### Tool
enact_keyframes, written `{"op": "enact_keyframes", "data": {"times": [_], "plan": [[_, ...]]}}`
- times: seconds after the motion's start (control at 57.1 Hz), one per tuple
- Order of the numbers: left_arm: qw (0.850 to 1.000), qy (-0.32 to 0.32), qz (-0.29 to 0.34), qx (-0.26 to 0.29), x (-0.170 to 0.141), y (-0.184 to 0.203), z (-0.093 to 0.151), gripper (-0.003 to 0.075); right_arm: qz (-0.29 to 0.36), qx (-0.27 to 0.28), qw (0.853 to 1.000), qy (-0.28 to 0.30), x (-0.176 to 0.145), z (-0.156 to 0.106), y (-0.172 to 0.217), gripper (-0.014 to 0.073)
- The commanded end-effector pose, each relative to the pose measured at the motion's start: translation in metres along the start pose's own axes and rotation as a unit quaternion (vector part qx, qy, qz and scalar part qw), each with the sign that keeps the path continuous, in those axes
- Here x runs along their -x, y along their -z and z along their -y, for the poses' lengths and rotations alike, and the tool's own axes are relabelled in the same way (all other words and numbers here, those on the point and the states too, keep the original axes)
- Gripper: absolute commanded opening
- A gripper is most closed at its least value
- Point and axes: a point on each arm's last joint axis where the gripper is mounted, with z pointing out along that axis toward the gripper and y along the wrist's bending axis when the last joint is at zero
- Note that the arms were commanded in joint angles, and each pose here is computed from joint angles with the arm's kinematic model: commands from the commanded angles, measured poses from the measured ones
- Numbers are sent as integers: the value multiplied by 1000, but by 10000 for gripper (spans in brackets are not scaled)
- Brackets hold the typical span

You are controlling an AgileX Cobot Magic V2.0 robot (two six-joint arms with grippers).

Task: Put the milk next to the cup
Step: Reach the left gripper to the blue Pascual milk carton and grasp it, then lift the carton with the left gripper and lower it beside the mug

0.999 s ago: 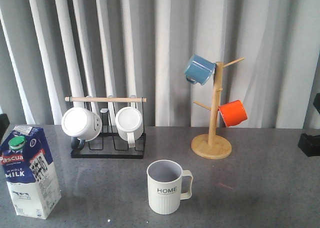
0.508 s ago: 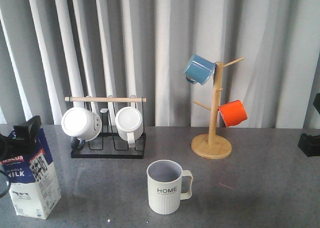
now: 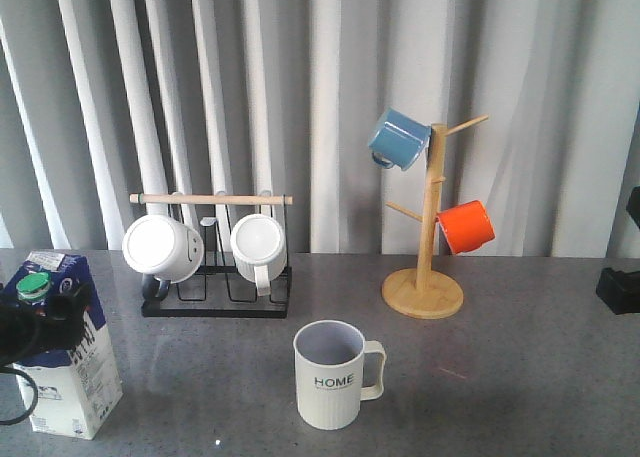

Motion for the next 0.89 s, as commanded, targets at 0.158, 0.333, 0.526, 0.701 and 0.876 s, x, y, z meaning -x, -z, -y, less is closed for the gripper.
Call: {"op": "enact_keyframes", "data": {"times": [0.158,0.333,0.526,0.701,0.876], "plan": [[998,32,57,-8,15,-5,1,333,53,3,999,5,18,0,3,-8],[998,28,58,-8,16,-4,1,48,53,3,999,5,18,0,3,-8],[998,27,54,-8,15,-4,1,-7,53,3,999,5,18,0,3,-8],[997,27,66,-10,17,-4,1,-8,53,3,999,5,18,0,3,-8],[995,27,98,-11,37,11,3,-6,53,3,999,5,18,0,3,-8]]}}
